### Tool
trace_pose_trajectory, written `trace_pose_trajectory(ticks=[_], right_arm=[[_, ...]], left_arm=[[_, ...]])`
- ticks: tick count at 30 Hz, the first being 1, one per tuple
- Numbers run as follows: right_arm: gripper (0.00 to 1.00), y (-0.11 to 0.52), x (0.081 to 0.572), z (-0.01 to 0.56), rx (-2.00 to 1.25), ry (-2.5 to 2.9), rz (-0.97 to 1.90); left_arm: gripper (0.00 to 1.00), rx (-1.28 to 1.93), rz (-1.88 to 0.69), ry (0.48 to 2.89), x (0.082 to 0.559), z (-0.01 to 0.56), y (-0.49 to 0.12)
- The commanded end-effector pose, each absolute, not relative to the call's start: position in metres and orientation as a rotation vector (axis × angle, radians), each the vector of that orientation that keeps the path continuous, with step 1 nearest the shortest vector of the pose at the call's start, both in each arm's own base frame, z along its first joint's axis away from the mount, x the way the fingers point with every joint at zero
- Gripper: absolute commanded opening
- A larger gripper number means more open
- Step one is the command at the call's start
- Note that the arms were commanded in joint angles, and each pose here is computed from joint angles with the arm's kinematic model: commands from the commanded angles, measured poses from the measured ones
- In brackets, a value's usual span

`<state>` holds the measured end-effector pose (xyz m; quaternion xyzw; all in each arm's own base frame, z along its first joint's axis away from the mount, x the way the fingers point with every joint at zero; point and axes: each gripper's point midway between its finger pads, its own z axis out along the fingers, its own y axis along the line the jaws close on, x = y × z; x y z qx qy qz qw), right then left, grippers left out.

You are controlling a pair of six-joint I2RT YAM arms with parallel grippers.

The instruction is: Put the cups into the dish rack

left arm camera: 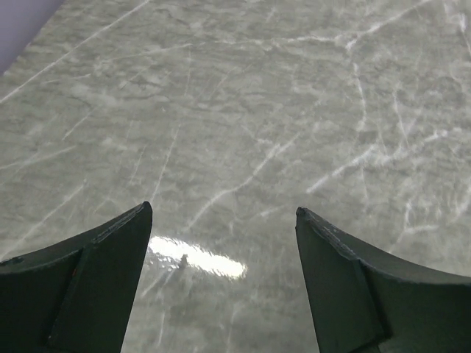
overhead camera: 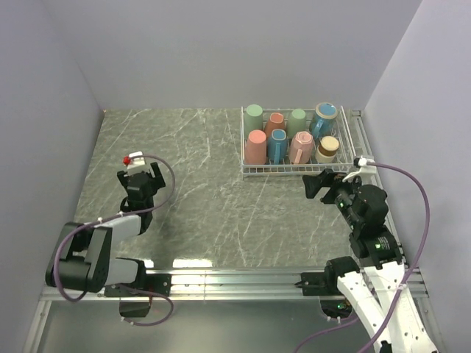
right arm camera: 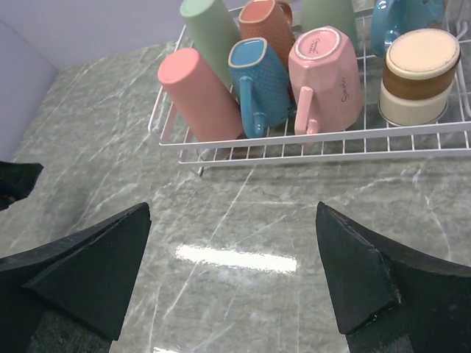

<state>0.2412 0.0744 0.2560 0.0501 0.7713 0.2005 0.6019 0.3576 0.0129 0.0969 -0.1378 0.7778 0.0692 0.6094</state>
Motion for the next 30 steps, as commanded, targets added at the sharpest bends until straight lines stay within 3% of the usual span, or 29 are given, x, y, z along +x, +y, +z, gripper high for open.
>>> trace_pose_trajectory(ticks=[1, 5, 8, 13, 14, 15, 21, 30], right_arm=[[1.00, 0.077, 0.253, 0.260, 0.109, 1.739, 0.464], [1.00, 0.069, 0.273, 0.254, 0.136, 1.713, 0.375], [1.00, 0.023, 0.293, 0.242, 0.418, 1.651, 0.171], [1.00, -0.009, 0.299, 0.211, 0.446, 1.604, -0.048], [1.00, -0.007, 0.304, 0.221, 0.443, 1.533, -0.023], [1.00, -0.003, 0.304, 0.200, 0.393, 1.546, -0.022], [1.00, 0.023, 0.316, 0.177, 0.113, 1.466, 0.011], [1.00, 0.009, 0.344, 0.162, 0.172, 1.478, -0.038]], left_arm=[[0.84, -0.323, 0.132, 1.620, 0.378, 0.133, 0.024], [0.84, -0.279, 0.031, 1.545, 0.380, 0.142, 0.023], [0.85, -0.297, 0.040, 1.525, 0.380, 0.132, 0.027], [0.87, -0.295, 0.040, 1.538, 0.378, 0.127, 0.026], [0.85, -0.294, 0.041, 1.539, 0.378, 0.127, 0.026], [0.99, -0.293, 0.041, 1.543, 0.378, 0.126, 0.026], [0.99, -0.294, 0.043, 1.534, 0.378, 0.128, 0.026], [0.99, -0.292, 0.039, 1.541, 0.379, 0.127, 0.025]])
